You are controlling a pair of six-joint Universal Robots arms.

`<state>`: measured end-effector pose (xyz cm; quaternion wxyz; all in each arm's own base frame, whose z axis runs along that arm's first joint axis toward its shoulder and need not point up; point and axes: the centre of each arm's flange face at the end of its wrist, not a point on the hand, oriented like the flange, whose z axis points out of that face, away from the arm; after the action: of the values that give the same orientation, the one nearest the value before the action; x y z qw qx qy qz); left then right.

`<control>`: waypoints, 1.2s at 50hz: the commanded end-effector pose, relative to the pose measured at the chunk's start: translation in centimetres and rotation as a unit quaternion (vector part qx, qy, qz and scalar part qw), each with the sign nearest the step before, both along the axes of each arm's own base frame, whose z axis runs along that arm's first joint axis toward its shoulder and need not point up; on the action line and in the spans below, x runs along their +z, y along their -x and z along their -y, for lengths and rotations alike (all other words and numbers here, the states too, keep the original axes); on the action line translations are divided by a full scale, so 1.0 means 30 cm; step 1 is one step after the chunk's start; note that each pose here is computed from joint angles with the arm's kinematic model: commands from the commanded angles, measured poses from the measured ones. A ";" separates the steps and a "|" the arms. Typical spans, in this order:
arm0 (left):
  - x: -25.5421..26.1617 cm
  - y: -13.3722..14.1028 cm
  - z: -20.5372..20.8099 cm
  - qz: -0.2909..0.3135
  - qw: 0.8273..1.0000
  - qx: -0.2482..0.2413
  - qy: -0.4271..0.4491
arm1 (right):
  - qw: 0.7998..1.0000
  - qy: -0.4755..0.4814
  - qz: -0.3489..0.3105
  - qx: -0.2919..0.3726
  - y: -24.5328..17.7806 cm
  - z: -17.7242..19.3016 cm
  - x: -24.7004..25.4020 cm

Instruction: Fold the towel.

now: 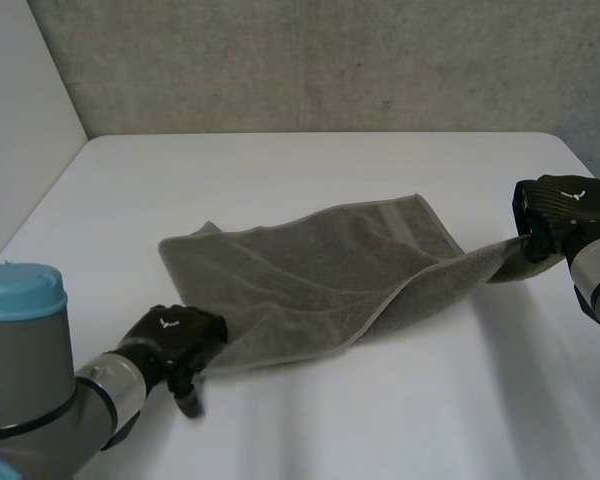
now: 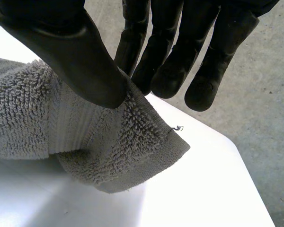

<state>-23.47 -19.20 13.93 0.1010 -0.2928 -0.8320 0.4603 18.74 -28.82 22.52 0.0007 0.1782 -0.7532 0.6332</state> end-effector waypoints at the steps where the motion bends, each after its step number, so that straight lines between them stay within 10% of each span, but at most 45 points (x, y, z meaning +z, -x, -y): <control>1: 0.002 0.039 0.020 -0.005 1.000 -0.012 0.008 | 1.000 0.000 0.000 0.001 0.000 0.000 -0.006; 24: 0.020 0.069 0.110 0.005 0.999 0.021 0.046 | 1.000 0.023 -0.010 0.005 -0.002 0.010 0.021; 42: 0.783 0.011 0.187 -0.093 0.945 0.085 0.303 | 0.991 0.118 -0.033 0.049 -0.005 -0.059 0.624; 60: 0.496 0.083 0.501 0.134 0.959 0.023 0.248 | 0.978 0.006 -0.168 0.121 -0.117 0.210 0.318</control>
<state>-25.13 -30.12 32.27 -0.0677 -0.3210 -0.7066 0.6269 20.98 -32.27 35.54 0.0363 0.3533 -0.7144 0.6028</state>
